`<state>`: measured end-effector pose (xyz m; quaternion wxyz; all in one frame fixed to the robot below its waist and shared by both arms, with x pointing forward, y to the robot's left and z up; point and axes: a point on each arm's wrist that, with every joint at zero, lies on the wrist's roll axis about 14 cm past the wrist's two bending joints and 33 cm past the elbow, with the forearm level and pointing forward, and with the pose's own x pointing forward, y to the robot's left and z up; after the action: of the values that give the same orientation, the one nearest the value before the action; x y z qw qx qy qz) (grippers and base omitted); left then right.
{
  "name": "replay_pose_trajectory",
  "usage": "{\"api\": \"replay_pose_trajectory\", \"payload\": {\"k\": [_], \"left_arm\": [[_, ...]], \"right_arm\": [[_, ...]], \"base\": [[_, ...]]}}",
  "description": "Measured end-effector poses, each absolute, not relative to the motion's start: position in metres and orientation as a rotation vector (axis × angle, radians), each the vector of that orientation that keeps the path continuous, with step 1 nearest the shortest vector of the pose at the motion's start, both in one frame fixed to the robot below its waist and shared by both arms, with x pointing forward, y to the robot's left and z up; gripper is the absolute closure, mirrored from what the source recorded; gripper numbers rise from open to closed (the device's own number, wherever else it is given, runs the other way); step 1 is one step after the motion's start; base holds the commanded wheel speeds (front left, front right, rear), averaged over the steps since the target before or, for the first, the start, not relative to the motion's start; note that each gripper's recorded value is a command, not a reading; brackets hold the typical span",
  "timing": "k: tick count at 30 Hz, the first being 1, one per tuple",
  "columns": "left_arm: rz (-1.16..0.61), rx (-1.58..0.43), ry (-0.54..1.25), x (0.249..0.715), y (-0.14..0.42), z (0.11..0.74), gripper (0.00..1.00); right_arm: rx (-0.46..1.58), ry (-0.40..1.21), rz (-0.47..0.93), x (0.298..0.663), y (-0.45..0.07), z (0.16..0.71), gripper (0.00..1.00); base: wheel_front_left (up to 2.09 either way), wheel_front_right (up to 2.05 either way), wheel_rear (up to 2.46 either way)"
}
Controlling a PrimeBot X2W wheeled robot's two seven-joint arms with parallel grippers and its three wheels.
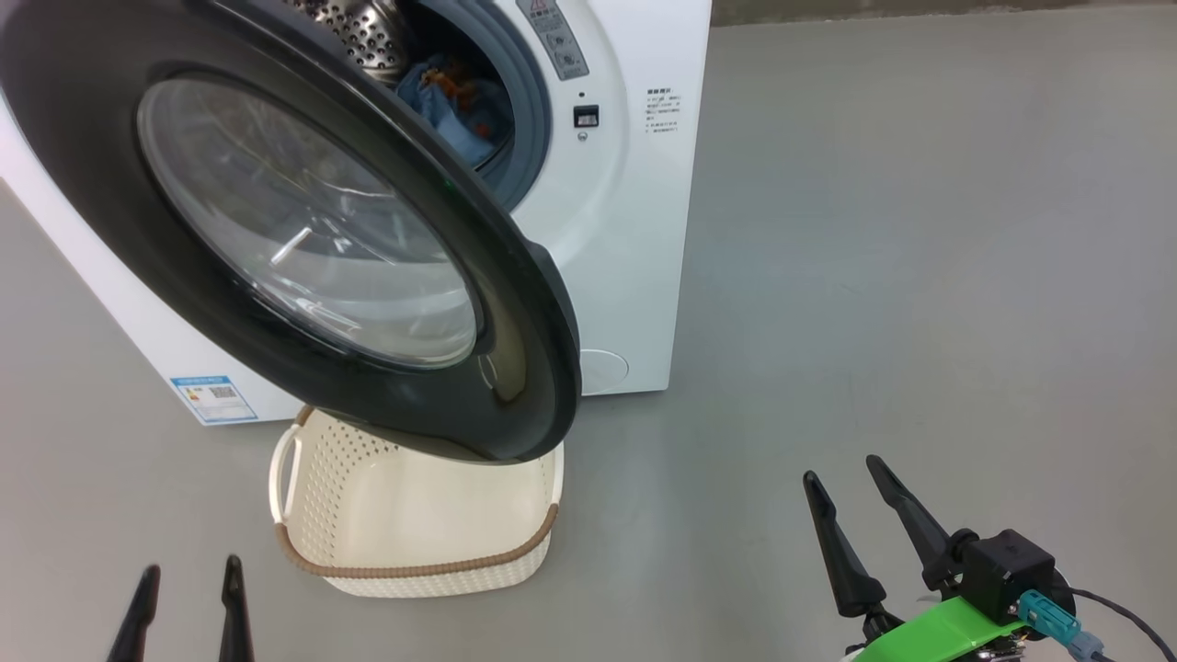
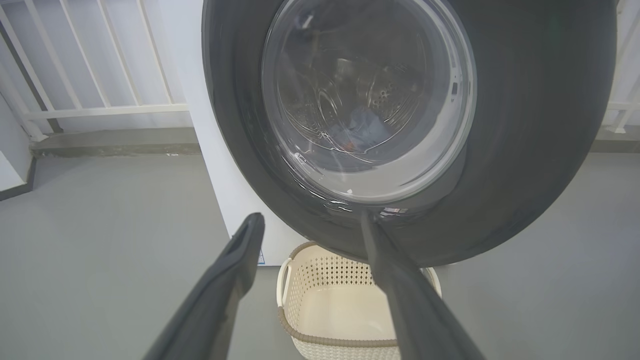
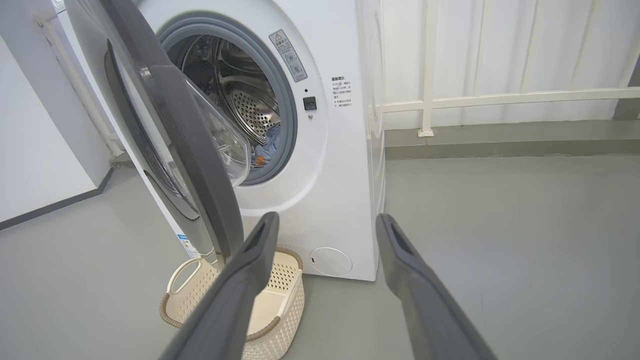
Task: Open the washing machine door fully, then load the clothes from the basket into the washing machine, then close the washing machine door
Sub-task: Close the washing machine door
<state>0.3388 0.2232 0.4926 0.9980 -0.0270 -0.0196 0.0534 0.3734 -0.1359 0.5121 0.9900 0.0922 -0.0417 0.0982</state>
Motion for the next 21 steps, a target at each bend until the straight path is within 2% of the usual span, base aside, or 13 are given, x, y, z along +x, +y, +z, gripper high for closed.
{"api": "replay_pose_trajectory", "payload": {"k": [19, 20, 21], "left_arm": [[0.117, -0.056, -0.022, 0.3336, 0.2248, 0.4874, 0.00], [0.117, -0.056, -0.021, 0.3338, 0.2247, 0.4872, 0.00], [0.116, -0.056, -0.020, 0.3340, 0.2244, 0.4870, 0.00]], "right_arm": [[0.186, -0.073, 0.197, 0.3707, -0.1358, 0.5085, 0.00], [0.185, -0.072, 0.197, 0.3706, -0.1357, 0.5083, 0.33], [0.185, -0.071, 0.197, 0.3705, -0.1357, 0.5079, 0.54]], "base": [[0.00, 0.00, 0.00], [0.00, 0.00, 0.00], [0.00, 0.00, 0.00]]}}
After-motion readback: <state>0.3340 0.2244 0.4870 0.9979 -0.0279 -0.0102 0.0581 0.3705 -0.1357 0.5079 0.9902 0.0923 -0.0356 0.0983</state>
